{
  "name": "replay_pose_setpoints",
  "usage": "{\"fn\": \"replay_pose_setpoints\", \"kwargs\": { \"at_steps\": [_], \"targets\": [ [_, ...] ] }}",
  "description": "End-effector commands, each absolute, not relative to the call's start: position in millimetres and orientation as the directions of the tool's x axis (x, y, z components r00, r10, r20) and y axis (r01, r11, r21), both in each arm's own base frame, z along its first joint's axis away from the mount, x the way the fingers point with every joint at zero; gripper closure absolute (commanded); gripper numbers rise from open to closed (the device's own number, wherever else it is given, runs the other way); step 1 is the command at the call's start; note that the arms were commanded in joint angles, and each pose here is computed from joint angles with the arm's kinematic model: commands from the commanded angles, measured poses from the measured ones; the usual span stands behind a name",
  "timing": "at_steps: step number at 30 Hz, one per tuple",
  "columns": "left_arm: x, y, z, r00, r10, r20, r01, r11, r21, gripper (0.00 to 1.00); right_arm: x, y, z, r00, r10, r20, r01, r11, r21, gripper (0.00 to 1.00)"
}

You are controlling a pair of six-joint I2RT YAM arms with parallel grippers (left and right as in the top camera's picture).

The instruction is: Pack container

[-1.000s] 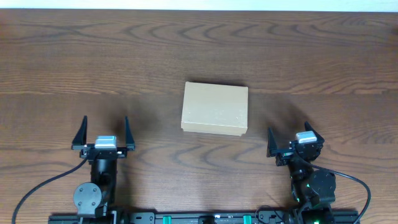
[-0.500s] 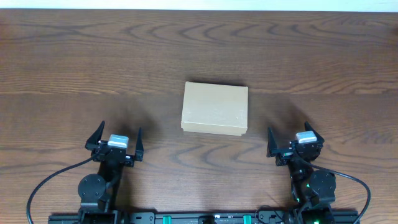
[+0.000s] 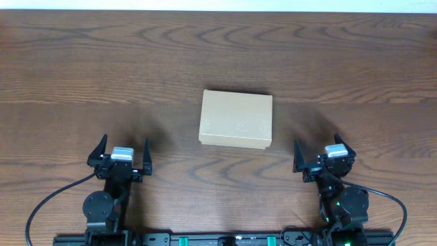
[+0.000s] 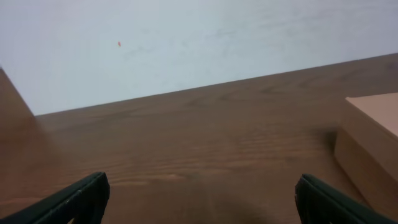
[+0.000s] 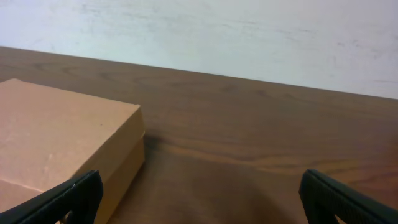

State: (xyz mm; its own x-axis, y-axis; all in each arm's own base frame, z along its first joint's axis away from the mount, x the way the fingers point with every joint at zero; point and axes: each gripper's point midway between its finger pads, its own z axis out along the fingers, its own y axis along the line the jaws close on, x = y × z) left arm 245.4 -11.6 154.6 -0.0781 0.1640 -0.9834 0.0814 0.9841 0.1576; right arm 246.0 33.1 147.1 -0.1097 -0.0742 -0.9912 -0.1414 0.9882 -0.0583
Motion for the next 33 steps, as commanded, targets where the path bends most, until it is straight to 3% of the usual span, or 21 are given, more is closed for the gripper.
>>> {"fn": "replay_pose_setpoints", "kwargs": {
  "at_steps": [1,33],
  "targets": [
    [243.8,-9.3,138.1,-0.139,0.145,-0.98,0.077,0.988,0.135,0.05,245.3,35.5,147.0,-0.105,-0.083,-0.991,-0.154,0.986,-0.067,0.01],
    [243.9,-5.5,137.6,-0.144,0.144,-0.979,0.056,0.989,0.138,0.04,245.3,35.6,147.0,-0.105,-0.084,-0.991,-0.155,0.986,-0.067,0.01]
  ]
}}
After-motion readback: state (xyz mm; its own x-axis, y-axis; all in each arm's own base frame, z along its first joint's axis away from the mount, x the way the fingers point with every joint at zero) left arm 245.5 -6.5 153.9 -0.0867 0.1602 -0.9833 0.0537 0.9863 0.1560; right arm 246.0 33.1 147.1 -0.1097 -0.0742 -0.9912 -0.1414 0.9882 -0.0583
